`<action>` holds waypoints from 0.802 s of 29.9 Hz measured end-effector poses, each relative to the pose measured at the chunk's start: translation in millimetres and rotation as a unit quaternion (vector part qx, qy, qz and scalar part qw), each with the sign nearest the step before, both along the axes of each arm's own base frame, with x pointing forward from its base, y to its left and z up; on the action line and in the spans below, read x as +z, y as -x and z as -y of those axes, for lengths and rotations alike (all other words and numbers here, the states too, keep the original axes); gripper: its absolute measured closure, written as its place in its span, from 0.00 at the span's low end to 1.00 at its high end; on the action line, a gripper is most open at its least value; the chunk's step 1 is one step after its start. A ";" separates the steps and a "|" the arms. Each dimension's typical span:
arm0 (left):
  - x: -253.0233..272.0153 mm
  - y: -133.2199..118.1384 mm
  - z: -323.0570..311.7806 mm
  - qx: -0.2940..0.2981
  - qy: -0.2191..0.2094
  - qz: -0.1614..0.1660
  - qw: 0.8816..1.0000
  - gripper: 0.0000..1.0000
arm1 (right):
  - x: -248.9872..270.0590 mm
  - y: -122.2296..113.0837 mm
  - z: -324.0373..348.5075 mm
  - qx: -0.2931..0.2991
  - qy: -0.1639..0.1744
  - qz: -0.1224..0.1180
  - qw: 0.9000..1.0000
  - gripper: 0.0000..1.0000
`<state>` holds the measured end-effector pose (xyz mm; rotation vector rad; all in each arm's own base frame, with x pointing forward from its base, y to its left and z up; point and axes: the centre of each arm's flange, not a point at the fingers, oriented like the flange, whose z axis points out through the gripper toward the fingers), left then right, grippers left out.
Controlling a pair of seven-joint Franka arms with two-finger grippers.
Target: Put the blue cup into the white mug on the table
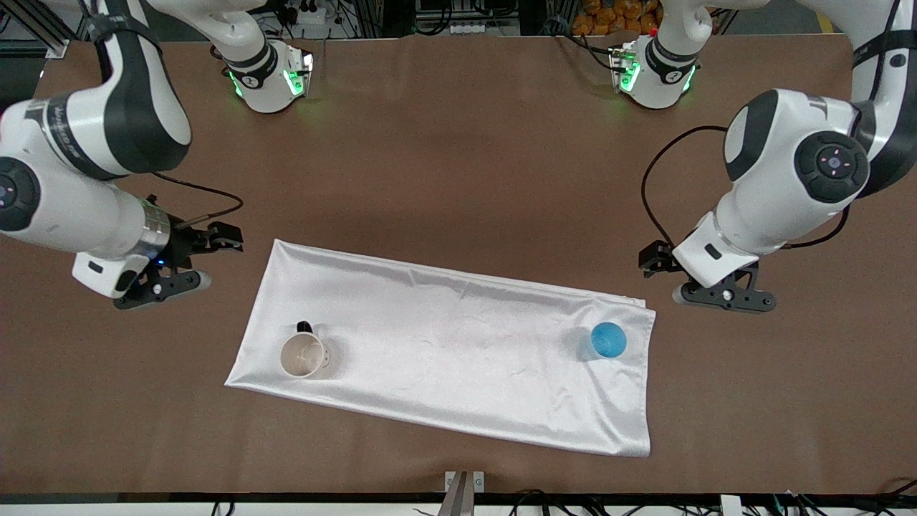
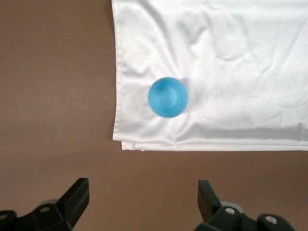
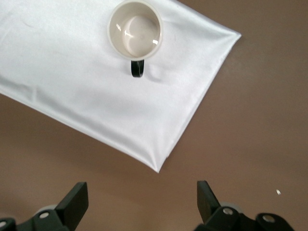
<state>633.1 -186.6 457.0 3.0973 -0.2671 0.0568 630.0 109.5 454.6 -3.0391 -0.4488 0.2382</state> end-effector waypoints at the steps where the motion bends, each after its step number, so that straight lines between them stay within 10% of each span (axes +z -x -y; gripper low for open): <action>1: -5.6 -2.3 4.4 -0.003 0.000 0.002 1.000 0.00 | -9.0 -3.7 -2.3 0.001 -0.001 0.002 1.000 0.00; 24: -106.3 -35.5 74.0 -0.046 0.014 0.022 0.999 0.00 | -139.9 -36.3 -22.7 0.000 -0.018 0.068 0.998 0.00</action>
